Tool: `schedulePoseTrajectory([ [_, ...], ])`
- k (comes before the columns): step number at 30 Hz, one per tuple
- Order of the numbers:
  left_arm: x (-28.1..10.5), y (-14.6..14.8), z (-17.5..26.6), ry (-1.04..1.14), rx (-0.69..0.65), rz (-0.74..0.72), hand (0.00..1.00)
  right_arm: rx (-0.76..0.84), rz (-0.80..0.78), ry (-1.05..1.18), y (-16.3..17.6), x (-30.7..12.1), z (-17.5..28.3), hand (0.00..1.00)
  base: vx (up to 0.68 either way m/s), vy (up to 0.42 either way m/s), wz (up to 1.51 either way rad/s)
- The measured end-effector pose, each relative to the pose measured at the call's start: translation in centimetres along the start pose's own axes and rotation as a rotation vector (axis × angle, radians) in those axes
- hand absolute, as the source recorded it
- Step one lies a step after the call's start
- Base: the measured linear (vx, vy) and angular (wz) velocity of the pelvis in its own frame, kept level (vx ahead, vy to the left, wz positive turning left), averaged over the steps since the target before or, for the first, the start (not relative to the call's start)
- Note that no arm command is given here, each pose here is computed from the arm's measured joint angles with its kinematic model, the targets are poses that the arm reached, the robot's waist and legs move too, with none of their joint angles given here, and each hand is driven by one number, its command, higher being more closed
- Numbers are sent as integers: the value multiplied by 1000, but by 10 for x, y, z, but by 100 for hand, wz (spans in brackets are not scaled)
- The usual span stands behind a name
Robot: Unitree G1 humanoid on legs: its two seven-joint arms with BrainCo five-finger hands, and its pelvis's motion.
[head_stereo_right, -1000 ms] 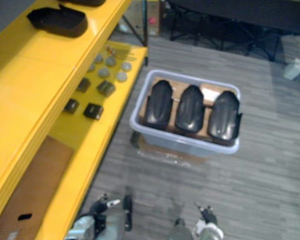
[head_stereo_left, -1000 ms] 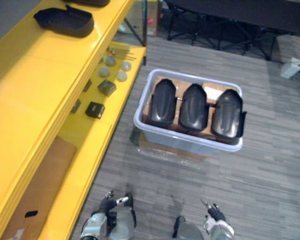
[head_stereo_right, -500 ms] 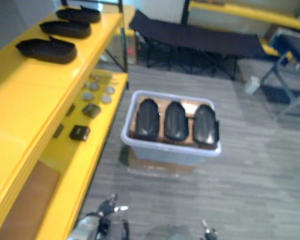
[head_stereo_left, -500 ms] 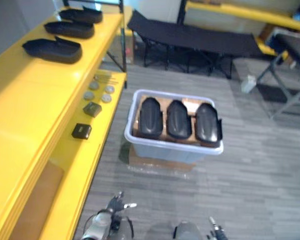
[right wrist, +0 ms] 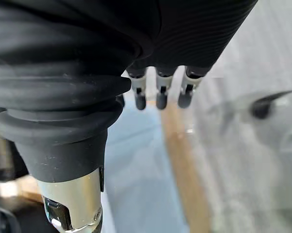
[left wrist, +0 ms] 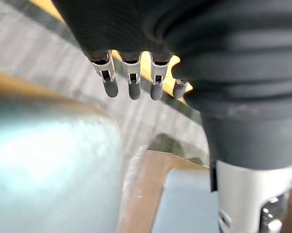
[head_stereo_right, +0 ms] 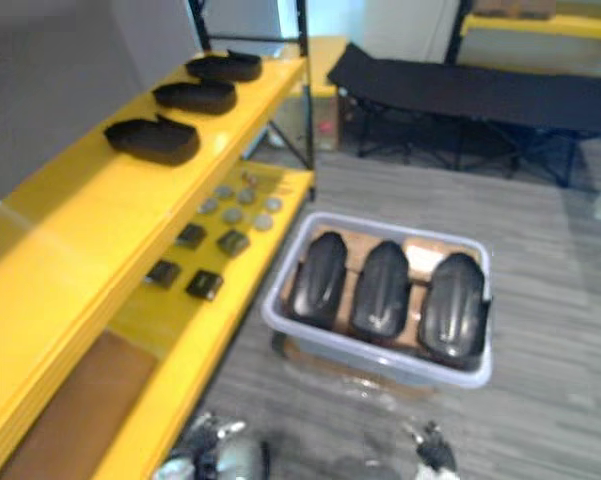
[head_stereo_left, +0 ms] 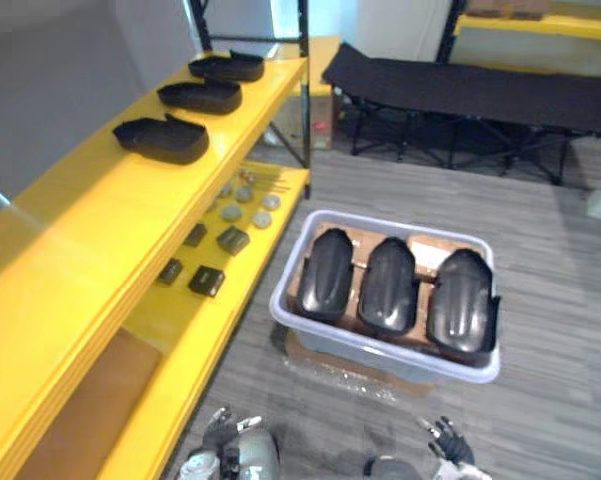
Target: Walk over and take plastic housings, then place them on the shelf
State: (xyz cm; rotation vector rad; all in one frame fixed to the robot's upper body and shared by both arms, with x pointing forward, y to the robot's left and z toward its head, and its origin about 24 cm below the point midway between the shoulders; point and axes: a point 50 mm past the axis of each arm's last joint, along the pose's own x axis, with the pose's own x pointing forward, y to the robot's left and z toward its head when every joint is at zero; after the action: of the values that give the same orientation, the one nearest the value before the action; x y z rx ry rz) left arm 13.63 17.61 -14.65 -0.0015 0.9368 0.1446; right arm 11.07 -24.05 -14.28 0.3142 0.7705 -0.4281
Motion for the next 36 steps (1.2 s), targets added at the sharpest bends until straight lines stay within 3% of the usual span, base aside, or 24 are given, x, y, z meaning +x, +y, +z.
schedulePoseTrajectory([
  [8, 10, 17, 40, -100, 75, 18, 0, -66, 102, -31, 21, 5, 8, 0, 104, 43, -1],
  [11, 11, 19, 44, -109, 68, 21, 0, -182, 208, -13, 31, 5, 7, 0, 44, 10, 23],
  [14, 10, 15, 43, -107, 105, 2, 0, -412, 385, 7, 58, 5, 3, 0, -16, -28, 35],
  [17, 10, 5, 39, -93, 155, -35, 0, -710, 654, -64, 104, 3, 11, 0, -68, -28, 41],
  [19, 11, 1, 42, -101, 209, -49, 0, -981, 954, -218, 167, -12, 21, 0, -90, -16, 38],
  [21, 11, -1, 45, -108, 227, -52, 0, -1124, 1202, -402, 223, -40, 33, 0, -85, -10, 33],
  [23, 12, -2, 49, -122, 257, -53, 0, -1155, 1366, -611, 274, -74, 54, 0, -96, 11, 31],
  [25, 12, 0, 53, -138, 292, -48, 0, -1044, 1435, -810, 313, -109, 84, 0, -66, 24, 7],
  [27, 12, 13, 53, -145, 332, -16, 0, -742, 1378, -1075, 339, -154, 143, 0, -15, 41, -11],
  [29, 8, 29, 42, -128, 374, 14, 0, -530, 1234, -1242, 329, -168, 198, 0, 7, 40, -31],
  [31, 3, 41, 25, -98, 369, 36, 0, -309, 968, -1375, 293, -166, 254, 0, 6, 40, -45],
  [33, -1, 47, 16, -96, 344, 48, 0, -79, 585, -1449, 219, -149, 304, 0, 8, 44, -51],
  [36, -6, 49, 7, -91, 335, 52, 0, 71, 283, -1409, 147, -129, 314, 0, 11, 37, -45],
])
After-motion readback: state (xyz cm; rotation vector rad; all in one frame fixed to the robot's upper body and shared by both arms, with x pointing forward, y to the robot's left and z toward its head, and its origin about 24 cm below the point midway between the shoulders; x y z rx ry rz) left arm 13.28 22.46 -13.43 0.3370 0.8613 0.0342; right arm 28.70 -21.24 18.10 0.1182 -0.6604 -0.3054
